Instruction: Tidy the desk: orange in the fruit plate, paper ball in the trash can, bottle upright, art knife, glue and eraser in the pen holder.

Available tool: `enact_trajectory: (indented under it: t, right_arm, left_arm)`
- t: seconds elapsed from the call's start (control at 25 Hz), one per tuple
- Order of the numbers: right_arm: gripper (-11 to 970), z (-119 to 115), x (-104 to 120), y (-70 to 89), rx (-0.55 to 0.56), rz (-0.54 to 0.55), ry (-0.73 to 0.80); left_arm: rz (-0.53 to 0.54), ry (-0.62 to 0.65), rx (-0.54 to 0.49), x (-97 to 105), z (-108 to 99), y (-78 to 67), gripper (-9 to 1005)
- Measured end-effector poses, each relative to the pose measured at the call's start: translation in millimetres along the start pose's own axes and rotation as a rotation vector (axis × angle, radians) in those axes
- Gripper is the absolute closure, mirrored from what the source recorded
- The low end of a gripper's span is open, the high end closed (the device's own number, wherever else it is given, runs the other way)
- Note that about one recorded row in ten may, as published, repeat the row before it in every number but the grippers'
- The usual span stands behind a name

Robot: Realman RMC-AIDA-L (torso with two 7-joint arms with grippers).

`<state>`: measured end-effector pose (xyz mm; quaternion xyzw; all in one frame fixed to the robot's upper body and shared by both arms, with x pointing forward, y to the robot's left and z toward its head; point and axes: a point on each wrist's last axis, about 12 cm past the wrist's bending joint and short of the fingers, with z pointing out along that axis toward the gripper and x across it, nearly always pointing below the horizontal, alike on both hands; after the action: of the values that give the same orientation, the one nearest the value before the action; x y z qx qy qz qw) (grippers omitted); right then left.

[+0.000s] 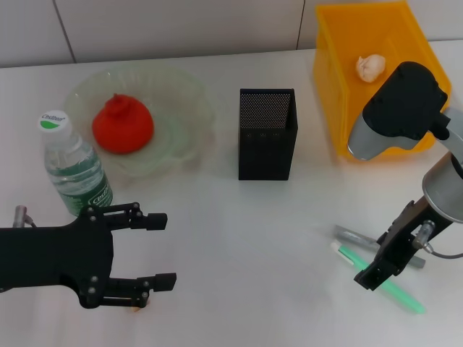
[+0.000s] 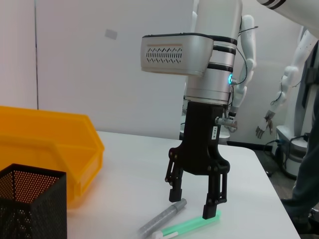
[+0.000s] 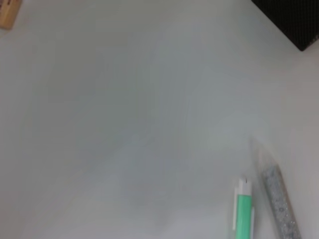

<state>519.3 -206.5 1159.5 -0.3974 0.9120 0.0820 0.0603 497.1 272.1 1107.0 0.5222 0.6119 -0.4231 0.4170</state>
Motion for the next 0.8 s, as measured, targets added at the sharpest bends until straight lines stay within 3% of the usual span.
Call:
enact_trajectory:
  t: [0.8]
  right_arm:
    - [234, 4.2, -0.9, 0.6, -0.008, 0.008, 0.000]
  left_arm:
    - [0.003, -0.001, 0.001, 0.2, 0.7, -0.3, 208]
